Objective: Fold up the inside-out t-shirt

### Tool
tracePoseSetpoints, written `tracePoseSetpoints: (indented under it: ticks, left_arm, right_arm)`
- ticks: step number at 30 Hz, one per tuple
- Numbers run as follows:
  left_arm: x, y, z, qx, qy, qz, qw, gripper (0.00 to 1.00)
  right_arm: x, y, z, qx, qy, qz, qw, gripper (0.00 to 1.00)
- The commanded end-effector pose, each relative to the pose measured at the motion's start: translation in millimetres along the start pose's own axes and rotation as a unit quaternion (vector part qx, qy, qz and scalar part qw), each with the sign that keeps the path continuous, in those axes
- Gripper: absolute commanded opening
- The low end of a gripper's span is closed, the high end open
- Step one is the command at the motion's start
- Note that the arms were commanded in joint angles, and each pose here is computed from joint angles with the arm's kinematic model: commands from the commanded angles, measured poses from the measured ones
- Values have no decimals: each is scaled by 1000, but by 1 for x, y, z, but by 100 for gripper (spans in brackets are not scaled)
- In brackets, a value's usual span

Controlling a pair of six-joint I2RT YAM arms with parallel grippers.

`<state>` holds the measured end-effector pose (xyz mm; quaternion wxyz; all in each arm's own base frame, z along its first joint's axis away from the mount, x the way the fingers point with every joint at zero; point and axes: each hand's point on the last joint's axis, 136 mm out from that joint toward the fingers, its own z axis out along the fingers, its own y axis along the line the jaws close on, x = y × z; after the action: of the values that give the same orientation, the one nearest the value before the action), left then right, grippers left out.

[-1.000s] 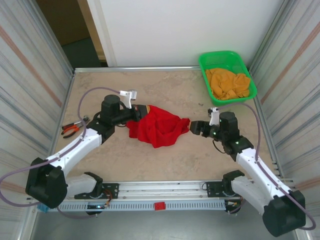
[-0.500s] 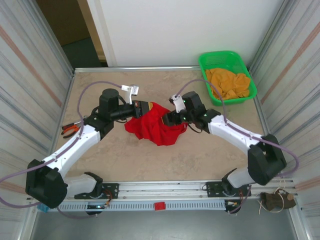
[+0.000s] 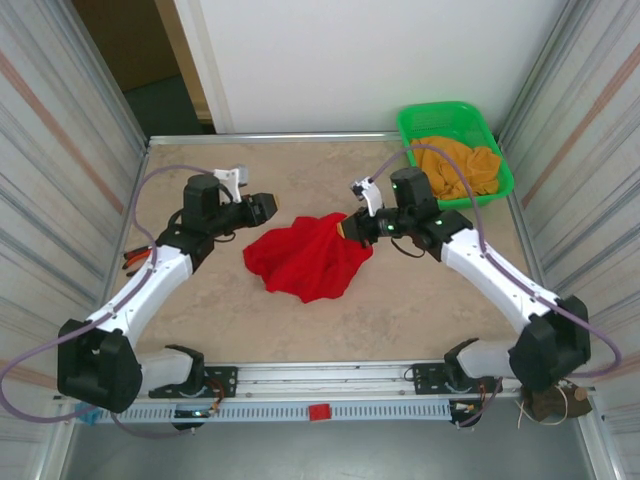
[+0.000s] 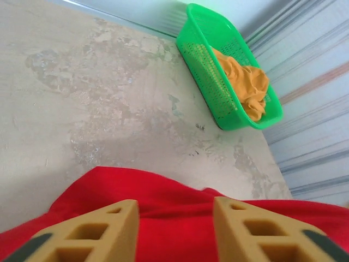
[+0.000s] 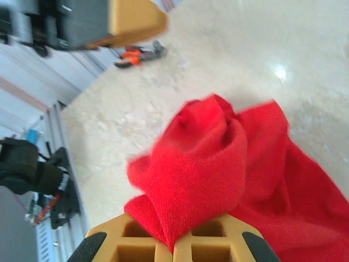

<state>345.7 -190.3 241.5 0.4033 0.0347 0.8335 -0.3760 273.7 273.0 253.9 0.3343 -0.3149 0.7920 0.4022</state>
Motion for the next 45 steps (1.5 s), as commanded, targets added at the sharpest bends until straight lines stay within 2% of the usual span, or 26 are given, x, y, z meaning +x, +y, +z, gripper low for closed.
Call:
tracePoseSetpoints:
  ticks: [1, 6, 10, 17, 23, 25, 26, 28, 29, 32, 35, 37, 38, 40, 45]
  left_arm:
    - [10, -12, -6, -13, 0, 68, 998, 46]
    - [46, -41, -11, -33, 5, 167, 985, 54]
    - [71, -61, -5, -52, -25, 219, 974, 58]
    - [100, -91, 32, -75, -31, 265, 961, 61]
    - [103, -74, 63, -158, -18, 254, 954, 60]
    - [97, -65, 66, -178, -16, 245, 953, 54]
    - [94, -62, 67, -172, -12, 236, 956, 44]
    - [86, -59, 64, -149, -9, 223, 963, 9]
    - [82, -60, 60, -130, -7, 216, 968, 0]
    - [74, -70, 46, -23, 14, 185, 982, 0]
    - [65, -86, 24, 77, 25, 157, 984, 0]
    - [59, -94, 12, 136, 35, 127, 982, 0]
    - [56, -96, 6, 154, 37, 112, 981, 0]
    - [52, -98, 0, 166, 33, 104, 980, 0]
    - [49, -106, -5, 184, 35, 93, 978, 0]
  right_arm:
    - [1, 7, -8, -30, 5, 21, 999, 0]
    - [-5, 2, -8, -29, 5, 28, 999, 0]
    - [-7, 2, -8, -28, 0, 35, 999, 0]
    - [-6, 0, -5, -23, -4, 46, 999, 0]
    - [-7, 8, -6, -29, -6, 43, 999, 0]
    - [-5, 6, -8, -22, -6, 42, 999, 0]
    - [-4, 3, -10, -15, -7, 43, 999, 0]
    - [-2, -8, -13, -1, -10, 52, 999, 0]
    - [0, -19, -15, 12, -11, 60, 998, 0]
    - [5, -59, -19, 62, -15, 99, 993, 0]
    - [6, -99, -19, 107, -20, 150, 983, 0]
    - [6, -112, -17, 126, -20, 168, 977, 37]
    - [5, -113, -17, 130, -23, 175, 976, 48]
    - [2, -102, -20, 129, -33, 175, 976, 56]
    - [7, -49, -29, 135, -66, 138, 979, 66]
